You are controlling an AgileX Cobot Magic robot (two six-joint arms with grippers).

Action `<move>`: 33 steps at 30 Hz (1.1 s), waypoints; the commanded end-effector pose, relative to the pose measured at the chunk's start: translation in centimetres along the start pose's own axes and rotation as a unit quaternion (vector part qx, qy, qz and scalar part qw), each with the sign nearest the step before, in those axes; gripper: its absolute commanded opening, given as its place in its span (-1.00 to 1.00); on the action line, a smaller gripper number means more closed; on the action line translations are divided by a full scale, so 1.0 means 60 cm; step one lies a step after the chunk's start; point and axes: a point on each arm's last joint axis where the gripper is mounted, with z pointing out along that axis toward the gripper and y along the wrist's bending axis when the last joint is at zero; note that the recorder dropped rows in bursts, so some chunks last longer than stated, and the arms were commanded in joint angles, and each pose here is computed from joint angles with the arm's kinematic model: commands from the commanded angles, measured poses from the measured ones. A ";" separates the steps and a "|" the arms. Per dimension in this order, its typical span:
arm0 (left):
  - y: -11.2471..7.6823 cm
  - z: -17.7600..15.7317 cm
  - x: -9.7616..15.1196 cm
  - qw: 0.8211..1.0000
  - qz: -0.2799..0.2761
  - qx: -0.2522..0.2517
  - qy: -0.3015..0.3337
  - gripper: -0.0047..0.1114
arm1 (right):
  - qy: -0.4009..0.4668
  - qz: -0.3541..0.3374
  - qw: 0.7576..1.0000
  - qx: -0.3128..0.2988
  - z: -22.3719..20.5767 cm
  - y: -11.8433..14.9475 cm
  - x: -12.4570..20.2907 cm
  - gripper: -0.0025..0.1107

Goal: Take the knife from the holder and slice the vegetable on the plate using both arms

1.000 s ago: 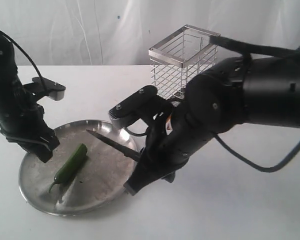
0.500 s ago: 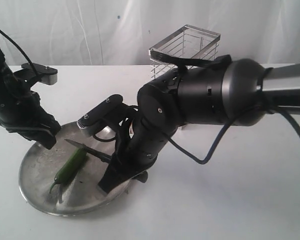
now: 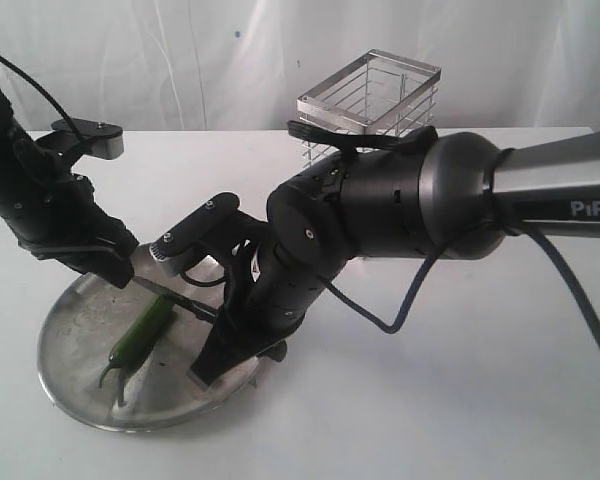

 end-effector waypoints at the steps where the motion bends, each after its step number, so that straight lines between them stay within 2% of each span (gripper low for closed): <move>1: -0.004 -0.007 -0.001 1.000 0.001 0.012 -0.007 0.10 | -0.018 -0.006 1.000 0.013 -0.003 -0.003 -0.009 -0.96; 21: -0.005 -0.004 -0.006 1.000 -0.010 0.018 -0.022 0.10 | -0.004 -0.003 1.000 0.013 0.028 -0.004 -0.002 -0.96; 28: 0.000 0.022 0.007 0.999 -0.017 0.007 -0.042 0.10 | 0.001 0.004 1.000 0.013 0.036 -0.004 0.000 -0.96; 33: -0.003 0.043 0.018 0.997 -0.018 0.019 -0.070 0.10 | -0.003 0.007 1.000 0.013 0.036 -0.004 -0.001 -0.96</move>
